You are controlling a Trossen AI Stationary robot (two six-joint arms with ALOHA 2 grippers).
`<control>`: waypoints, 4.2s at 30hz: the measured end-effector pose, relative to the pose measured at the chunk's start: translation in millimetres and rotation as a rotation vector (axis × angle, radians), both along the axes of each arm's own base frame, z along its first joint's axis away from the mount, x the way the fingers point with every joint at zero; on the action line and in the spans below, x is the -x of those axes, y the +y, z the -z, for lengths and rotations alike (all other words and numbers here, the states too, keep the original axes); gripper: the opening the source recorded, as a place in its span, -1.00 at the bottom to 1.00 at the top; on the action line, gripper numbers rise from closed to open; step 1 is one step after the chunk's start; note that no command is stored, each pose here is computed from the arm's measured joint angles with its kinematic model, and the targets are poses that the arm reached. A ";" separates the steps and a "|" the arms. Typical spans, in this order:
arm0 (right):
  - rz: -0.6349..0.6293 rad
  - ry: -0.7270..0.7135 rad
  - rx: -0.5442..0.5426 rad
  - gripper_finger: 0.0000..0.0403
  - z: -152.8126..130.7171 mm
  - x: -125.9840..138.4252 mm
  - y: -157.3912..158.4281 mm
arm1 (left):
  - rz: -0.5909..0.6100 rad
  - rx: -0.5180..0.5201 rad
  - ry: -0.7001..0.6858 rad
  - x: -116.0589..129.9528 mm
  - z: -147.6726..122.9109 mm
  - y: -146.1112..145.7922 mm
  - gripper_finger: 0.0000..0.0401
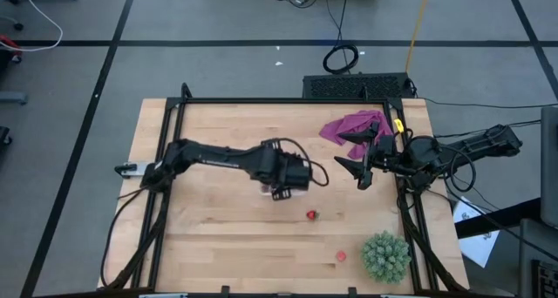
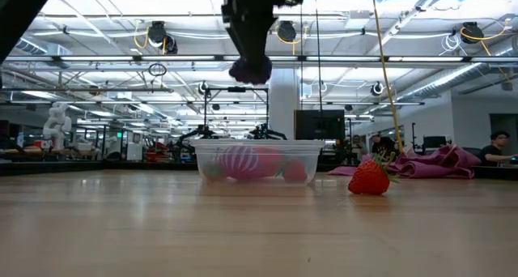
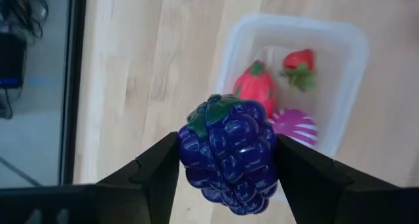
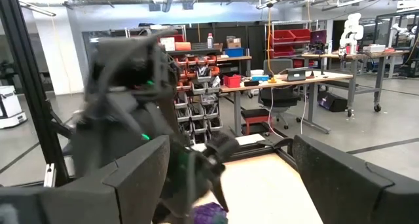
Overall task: Pick and placing Produce into tupperware
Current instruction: Put the violet grape fruit into the transparent container, then put the red strawberry fruit into the transparent container
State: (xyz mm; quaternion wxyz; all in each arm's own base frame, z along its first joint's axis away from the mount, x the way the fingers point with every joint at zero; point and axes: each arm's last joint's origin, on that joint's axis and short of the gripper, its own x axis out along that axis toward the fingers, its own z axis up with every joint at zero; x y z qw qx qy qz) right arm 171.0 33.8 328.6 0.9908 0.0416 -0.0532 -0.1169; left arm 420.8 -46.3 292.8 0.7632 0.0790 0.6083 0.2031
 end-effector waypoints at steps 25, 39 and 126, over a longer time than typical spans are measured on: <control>0.000 0.009 0.010 0.57 0.7 -0.1 0.1 | 0.098 0.100 0.007 -13.9 86.2 14.1 0.12; 0.001 0.009 0.009 0.57 0.7 0.0 0.0 | 0.125 0.159 -0.080 -22.4 85.8 12.8 0.12; 0.001 0.009 0.009 0.57 0.7 0.0 0.0 | 0.128 0.172 -0.126 -24.4 99.9 13.5 0.49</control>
